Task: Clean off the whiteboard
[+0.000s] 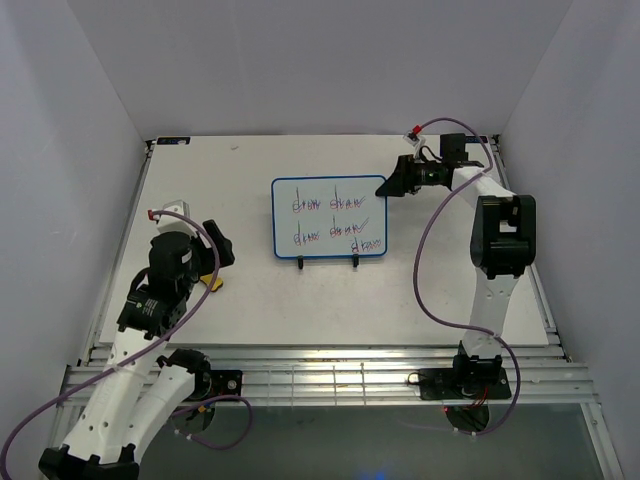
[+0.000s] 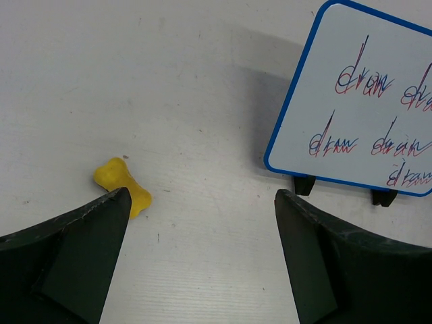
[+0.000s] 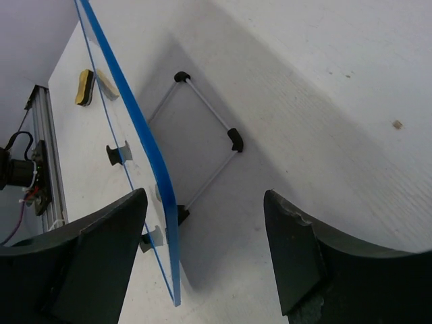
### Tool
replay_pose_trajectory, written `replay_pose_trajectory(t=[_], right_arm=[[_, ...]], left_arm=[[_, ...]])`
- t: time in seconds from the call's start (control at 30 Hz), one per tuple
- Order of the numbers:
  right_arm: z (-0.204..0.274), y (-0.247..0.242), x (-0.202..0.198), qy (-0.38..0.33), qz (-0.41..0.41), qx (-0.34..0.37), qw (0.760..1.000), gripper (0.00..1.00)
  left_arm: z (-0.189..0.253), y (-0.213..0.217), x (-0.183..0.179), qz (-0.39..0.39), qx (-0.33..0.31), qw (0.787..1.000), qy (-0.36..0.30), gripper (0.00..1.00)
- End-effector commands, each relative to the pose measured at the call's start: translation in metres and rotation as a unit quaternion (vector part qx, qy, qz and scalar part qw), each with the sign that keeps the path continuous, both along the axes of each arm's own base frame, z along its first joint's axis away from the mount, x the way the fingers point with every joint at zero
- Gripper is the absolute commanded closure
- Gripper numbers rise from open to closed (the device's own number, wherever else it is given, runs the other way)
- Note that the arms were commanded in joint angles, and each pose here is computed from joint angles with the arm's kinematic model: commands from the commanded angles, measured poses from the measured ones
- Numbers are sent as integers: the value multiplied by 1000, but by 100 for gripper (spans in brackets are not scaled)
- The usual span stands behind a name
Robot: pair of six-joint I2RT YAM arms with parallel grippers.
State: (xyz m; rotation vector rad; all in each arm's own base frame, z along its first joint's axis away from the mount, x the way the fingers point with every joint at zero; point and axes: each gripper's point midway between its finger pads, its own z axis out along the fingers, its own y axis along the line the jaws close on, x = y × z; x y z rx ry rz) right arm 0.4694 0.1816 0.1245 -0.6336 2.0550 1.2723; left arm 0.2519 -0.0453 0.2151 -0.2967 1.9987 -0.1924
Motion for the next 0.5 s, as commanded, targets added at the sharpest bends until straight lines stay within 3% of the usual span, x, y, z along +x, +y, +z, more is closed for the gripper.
replay_pose_trajectory(t=[0.0, 0.47], right_arm=[[26, 16, 0, -31, 46, 33, 998, 25], [29, 35, -1, -18, 100, 79, 992, 42]], left_arm=[[-3, -6, 2, -17, 1, 1000, 0, 2], [0, -7, 1, -22, -1, 1000, -7, 2]])
